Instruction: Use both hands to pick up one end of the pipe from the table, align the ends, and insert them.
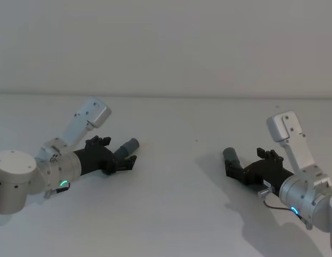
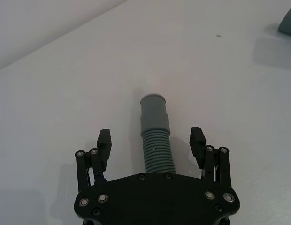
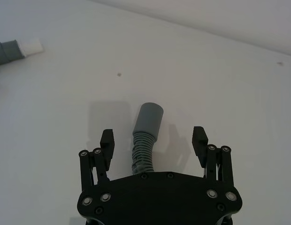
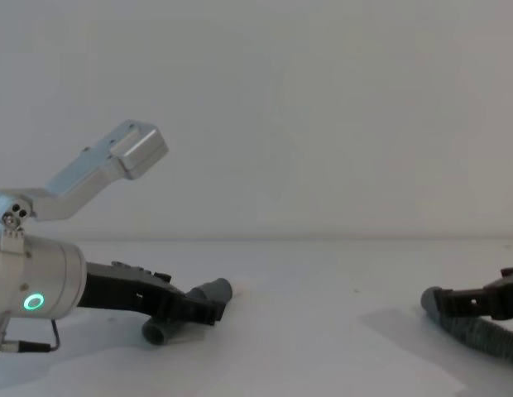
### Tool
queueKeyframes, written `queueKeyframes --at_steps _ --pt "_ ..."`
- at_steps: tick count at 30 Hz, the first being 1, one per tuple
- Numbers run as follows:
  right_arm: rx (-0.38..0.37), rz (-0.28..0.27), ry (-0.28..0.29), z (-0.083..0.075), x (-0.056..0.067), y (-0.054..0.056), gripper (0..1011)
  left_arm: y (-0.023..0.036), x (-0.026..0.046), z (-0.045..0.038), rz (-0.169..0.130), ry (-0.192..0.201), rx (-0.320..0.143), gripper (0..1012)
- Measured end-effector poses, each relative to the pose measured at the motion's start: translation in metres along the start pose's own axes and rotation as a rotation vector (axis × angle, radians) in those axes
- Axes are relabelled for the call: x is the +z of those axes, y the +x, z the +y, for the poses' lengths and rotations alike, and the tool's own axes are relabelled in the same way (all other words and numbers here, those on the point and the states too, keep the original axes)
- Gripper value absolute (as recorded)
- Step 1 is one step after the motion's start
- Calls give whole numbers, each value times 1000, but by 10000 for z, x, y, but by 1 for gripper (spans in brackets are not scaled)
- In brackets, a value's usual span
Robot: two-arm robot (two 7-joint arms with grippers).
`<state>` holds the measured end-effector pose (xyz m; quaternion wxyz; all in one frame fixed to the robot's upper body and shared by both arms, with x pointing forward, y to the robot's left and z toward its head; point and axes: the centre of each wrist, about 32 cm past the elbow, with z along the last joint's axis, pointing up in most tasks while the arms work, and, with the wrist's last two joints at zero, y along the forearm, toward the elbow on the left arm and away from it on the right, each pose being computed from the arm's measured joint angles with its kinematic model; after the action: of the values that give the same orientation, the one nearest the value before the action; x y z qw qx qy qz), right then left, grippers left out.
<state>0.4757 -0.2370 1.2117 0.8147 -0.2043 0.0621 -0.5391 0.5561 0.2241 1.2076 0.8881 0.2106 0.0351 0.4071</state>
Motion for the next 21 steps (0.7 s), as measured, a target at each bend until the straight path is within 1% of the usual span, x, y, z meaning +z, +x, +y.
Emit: queueKeyframes --at_steps 7,21 --pt "8 -8 -20 12 5 13 1003 2 15 -2 -15 -2 9 1001" --pt "21 -21 -78 72 -3 15 1003 1 29 -3 -27 -5 16 1001"
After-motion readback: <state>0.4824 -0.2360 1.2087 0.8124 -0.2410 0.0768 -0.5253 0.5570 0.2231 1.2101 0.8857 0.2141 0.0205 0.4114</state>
